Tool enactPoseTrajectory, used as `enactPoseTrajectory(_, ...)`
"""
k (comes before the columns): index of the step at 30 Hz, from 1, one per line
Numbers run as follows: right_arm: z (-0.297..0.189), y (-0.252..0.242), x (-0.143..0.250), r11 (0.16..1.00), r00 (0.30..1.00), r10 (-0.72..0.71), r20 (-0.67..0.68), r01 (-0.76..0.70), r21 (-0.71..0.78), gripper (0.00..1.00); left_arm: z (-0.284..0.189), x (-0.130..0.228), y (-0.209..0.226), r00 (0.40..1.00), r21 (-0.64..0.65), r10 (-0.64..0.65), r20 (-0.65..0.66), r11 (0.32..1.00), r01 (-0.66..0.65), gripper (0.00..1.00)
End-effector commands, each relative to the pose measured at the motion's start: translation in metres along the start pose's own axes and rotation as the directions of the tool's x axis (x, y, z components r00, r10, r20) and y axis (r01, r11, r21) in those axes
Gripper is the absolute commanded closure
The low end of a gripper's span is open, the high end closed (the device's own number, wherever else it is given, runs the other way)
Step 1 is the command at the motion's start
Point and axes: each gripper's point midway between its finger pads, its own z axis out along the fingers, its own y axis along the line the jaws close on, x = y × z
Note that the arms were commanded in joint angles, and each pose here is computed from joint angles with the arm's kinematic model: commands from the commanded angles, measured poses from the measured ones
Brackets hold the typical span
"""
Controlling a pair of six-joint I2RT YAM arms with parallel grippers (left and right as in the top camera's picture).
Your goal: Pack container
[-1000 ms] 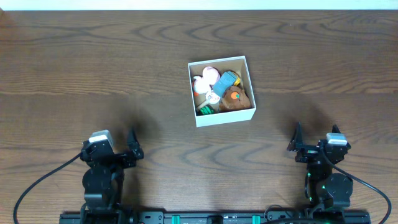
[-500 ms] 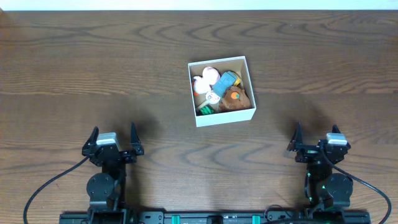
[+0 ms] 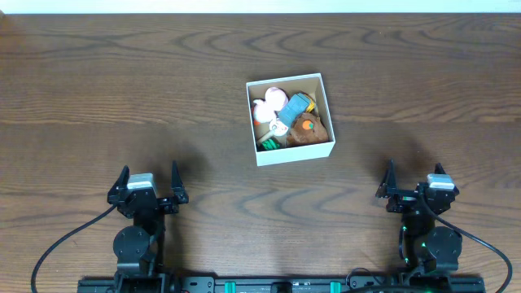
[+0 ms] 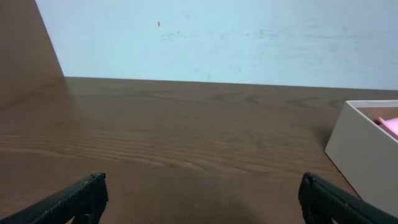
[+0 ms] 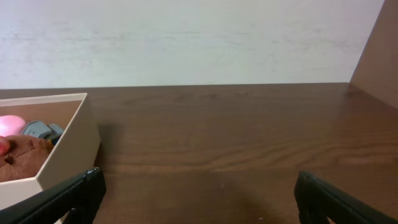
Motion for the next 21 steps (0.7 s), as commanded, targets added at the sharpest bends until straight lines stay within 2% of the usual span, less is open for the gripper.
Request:
enactPoseTrajectory(1,0.0000,-0.0016,0.0011,1.000,1.000,-0.011,0.000,0.011,0.005,0.01,0.0011,0.0187,0.0029,0.998,-0.014,0.015,-0.058,1.000,-0.016,0.02)
enactPoseTrajectory(21,0.0000,-0.0016,0.0012,1.000,1.000,-0.011,0.000,0.011,0.005,0.01,0.0017,0.0220,0.0028,0.997,-0.014,0.016,-0.072,1.000,-0.017,0.02)
